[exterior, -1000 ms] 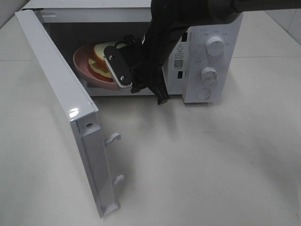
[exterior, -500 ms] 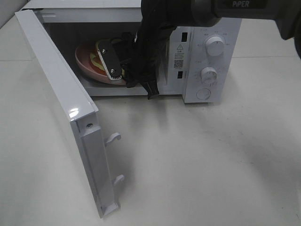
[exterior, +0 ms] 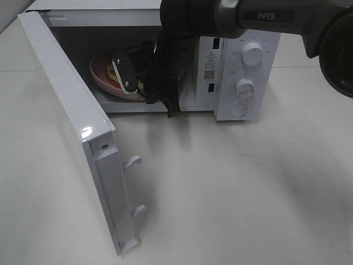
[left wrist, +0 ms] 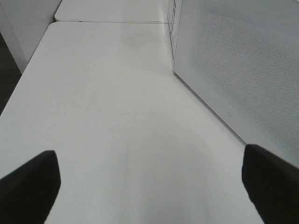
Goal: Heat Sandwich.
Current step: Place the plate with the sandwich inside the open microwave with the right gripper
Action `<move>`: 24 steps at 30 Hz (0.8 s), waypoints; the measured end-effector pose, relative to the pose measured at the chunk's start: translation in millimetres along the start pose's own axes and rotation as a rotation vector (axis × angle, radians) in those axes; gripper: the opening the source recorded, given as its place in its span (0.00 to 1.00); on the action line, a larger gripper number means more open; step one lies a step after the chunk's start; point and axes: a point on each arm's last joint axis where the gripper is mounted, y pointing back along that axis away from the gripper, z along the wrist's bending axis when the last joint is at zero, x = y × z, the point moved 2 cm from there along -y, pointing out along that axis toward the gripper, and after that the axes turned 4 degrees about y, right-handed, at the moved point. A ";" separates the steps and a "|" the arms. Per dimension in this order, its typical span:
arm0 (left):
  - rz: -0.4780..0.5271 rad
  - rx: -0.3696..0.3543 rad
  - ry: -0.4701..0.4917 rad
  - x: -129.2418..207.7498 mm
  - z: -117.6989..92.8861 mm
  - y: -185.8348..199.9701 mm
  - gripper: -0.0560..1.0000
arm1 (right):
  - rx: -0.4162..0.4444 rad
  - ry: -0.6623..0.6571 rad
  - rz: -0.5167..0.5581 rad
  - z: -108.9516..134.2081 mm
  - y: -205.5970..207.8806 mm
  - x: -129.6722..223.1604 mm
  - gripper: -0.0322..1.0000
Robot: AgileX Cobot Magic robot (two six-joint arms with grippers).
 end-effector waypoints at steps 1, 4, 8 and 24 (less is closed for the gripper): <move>0.000 0.000 0.000 0.0 0.0 0.0 0.99 | 0.005 0.004 0.004 -0.8 -1.6 0.5 0.08; 0.000 0.000 0.000 0.0 0.0 0.0 0.99 | 0.010 0.012 0.012 -1.2 -2.1 1.4 0.09; 0.000 0.000 0.000 0.0 0.0 0.0 0.99 | 0.038 -0.011 0.013 -4.6 -1.6 1.5 0.14; 0.000 0.000 0.000 0.0 0.0 0.0 0.99 | 0.117 -0.141 0.025 -13.0 -1.0 3.7 0.66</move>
